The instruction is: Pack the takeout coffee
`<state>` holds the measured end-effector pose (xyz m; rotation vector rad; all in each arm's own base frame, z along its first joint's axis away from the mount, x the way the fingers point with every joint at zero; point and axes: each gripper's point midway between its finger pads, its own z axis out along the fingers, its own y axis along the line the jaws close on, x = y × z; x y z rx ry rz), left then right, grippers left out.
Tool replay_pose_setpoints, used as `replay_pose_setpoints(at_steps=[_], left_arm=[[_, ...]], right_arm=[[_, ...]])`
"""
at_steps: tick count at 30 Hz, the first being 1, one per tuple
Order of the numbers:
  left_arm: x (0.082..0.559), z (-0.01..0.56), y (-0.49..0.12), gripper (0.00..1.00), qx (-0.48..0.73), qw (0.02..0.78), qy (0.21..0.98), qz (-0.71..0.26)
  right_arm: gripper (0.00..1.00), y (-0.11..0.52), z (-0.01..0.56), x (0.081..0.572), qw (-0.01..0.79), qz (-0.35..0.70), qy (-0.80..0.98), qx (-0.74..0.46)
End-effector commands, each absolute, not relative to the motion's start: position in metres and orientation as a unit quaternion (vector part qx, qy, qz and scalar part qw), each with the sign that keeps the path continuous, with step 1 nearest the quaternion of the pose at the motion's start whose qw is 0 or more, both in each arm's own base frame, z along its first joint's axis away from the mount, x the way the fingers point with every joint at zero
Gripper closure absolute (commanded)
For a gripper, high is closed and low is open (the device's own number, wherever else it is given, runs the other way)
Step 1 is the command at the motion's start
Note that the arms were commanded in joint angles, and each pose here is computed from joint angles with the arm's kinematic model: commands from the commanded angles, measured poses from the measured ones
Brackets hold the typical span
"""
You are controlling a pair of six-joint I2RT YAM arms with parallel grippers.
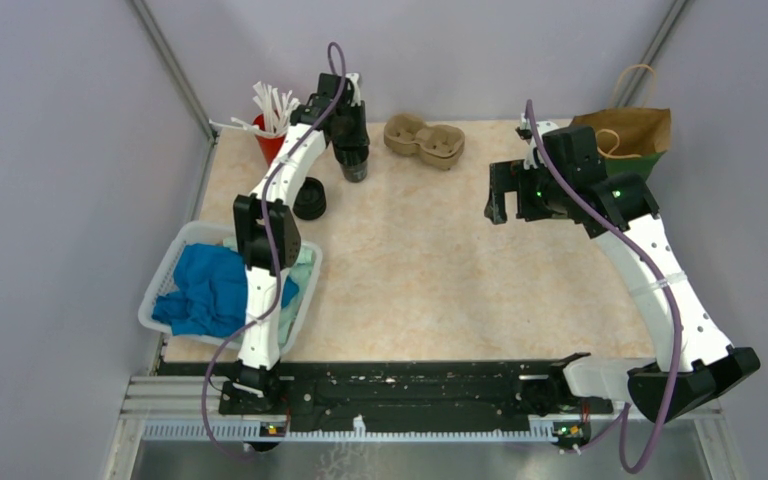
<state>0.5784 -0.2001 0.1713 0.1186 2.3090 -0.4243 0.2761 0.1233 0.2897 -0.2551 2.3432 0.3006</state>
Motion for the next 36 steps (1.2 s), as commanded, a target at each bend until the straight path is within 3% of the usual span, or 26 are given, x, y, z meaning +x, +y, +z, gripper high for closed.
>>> replay_pose_setpoints(at_steps=[1,15,28,36], left_arm=[[0.590,0.194,-0.201,0.71,0.045,0.417,0.891,-0.175],[0.590,0.207,-0.201,0.73,0.044,0.428,0.884,-0.186],[0.590,0.208,-0.199,0.85,0.042,0.428,0.884,-0.185],[0.589,0.216,-0.194,0.97,0.043,0.438,0.882,-0.167]], right_arm=[[0.01,0.125,0.298,0.283,0.390,0.121,0.907,-0.102],[0.01,0.126,0.297,0.282,0.388,0.123,0.908,-0.103],[0.01,0.127,0.295,0.282,0.385,0.126,0.908,-0.103],[0.01,0.127,0.294,0.282,0.384,0.128,0.909,-0.103]])
